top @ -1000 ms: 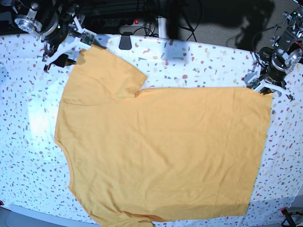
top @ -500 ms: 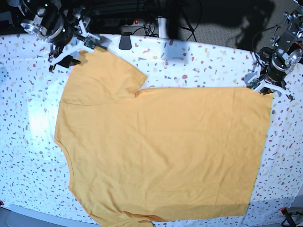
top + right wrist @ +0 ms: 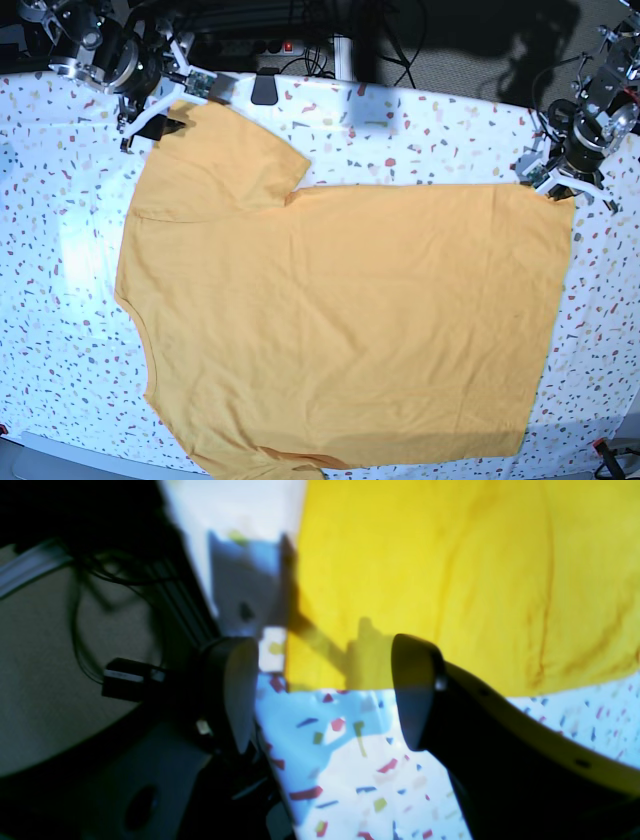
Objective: Fold the T-shirt properly
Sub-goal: 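Lower both grippers and pinch the shirt's shoulder edge at each corner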
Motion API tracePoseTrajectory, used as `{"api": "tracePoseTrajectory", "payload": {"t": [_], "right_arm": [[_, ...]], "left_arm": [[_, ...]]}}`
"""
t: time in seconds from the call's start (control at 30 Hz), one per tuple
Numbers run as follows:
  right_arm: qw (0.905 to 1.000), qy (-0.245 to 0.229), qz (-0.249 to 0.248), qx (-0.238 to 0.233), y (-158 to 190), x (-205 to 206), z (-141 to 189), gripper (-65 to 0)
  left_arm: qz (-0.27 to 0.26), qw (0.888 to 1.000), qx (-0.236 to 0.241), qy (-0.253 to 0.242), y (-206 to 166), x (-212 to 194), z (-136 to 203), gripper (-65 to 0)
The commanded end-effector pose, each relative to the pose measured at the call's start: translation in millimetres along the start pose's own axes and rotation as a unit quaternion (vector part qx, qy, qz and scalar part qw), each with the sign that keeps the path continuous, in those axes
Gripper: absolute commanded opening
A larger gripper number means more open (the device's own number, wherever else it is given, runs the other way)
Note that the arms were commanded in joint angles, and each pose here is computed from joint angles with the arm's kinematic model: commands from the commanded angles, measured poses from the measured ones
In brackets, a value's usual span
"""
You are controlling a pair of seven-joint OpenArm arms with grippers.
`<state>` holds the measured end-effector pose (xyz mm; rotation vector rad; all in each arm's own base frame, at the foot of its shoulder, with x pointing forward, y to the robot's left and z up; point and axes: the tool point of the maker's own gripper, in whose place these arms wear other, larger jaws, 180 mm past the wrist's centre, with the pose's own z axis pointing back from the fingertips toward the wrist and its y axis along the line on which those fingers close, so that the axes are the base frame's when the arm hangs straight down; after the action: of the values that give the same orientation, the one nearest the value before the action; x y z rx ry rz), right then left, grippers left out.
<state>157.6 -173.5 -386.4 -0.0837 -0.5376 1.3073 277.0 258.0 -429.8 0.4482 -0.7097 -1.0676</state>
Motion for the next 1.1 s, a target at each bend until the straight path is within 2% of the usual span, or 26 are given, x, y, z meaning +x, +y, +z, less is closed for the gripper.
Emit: {"api": "tracePoseTrajectory", "payload": {"t": [0.0,0.13,0.4,0.47,0.57,0.63,0.7,0.77,0.9,1.07], "right_arm": [[1.0000,-0.005,0.006,-0.004,-6,1,2,-23.5],[0.9999,0.015,-0.003,-0.001,-7,-16,-6,-23.5],[0.9998,0.004,-0.014,-0.012,-20,-17,-17,-24.0],[0.9999,0.002,-0.014,-0.010,-18,-16,-17,-33.3],[0.9999,0.004,-0.011,0.000,-11,-15,-19,-52.6],[0.9999,0.003,-0.009,0.007,-6,-13,-20,-60.1],[0.9999,0.000,-0.007,0.012,-2,-11,-21,-64.8],[0.9998,-0.003,-0.012,0.012,-1,-9,-22,-65.0],[0.9977,0.008,-0.063,0.025,-2,-11,-22,-65.0],[0.9956,-0.014,-0.091,0.016,-17,0,-22,-65.0]], "left_arm": [[-0.005,1.000,0.006,-0.006,10,1,2,-65.0],[-0.005,1.000,0.006,-0.005,9,1,2,-65.0],[-0.005,1.000,0.006,-0.007,9,2,2,-65.0],[-0.005,1.000,0.006,-0.007,9,2,2,-65.0],[-0.005,1.000,0.006,-0.007,10,2,2,-65.0],[-0.005,1.000,0.006,-0.007,10,2,2,-65.0],[-0.005,1.000,0.006,-0.007,10,2,2,-65.0],[-0.006,1.000,0.007,-0.007,10,2,2,-65.0],[-0.007,1.000,0.009,0.001,11,-1,1,-65.0],[-0.008,1.000,0.009,0.009,12,-3,2,-65.0]]}}
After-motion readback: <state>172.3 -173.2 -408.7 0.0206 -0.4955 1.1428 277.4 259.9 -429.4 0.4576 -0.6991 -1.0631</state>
